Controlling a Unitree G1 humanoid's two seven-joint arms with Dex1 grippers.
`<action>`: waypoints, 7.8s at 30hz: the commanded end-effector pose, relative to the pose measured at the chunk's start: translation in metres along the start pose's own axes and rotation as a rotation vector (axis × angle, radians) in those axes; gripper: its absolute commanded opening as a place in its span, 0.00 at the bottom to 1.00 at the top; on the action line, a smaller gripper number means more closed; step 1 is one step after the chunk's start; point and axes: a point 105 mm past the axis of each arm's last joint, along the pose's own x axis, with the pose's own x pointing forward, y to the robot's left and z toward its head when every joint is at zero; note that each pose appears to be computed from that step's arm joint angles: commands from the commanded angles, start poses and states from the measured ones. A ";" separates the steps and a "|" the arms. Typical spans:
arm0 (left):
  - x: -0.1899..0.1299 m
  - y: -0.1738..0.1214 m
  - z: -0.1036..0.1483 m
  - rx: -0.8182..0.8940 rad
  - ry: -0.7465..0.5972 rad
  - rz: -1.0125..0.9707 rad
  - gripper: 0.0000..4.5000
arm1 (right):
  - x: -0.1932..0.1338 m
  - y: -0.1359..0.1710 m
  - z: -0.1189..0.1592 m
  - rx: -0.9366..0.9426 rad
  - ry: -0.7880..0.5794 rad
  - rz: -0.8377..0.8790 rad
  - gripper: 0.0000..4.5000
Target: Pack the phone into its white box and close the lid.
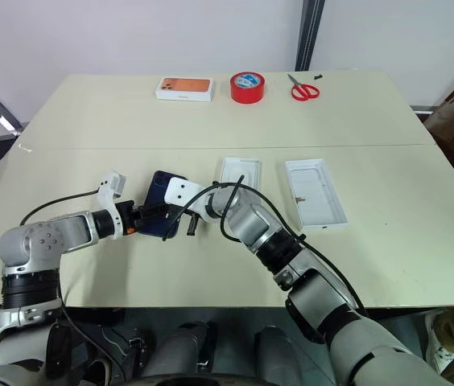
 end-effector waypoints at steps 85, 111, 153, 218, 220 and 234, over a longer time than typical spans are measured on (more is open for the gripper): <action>0.010 -0.081 0.014 -0.379 -0.200 -0.393 0.00 | -0.122 0.018 -0.038 0.049 -0.285 0.163 0.77; 0.033 -0.102 -0.011 -0.320 -0.077 -0.382 0.83 | -0.143 -0.023 -0.066 0.092 -0.237 -0.040 0.78; 0.020 -0.113 -0.010 0.018 0.120 -0.302 0.83 | -0.130 -0.030 -0.059 0.088 -0.252 -0.067 0.78; 0.019 -0.100 0.006 0.148 0.137 -0.093 0.83 | -0.128 -0.031 -0.061 0.074 -0.249 -0.086 0.78; 0.012 -0.104 0.010 0.179 0.119 -0.119 0.83 | -0.129 -0.031 -0.062 0.076 -0.246 -0.088 0.78; 0.005 -0.042 0.006 0.152 0.058 0.076 0.01 | -0.124 -0.044 -0.082 0.032 -0.140 -0.157 0.00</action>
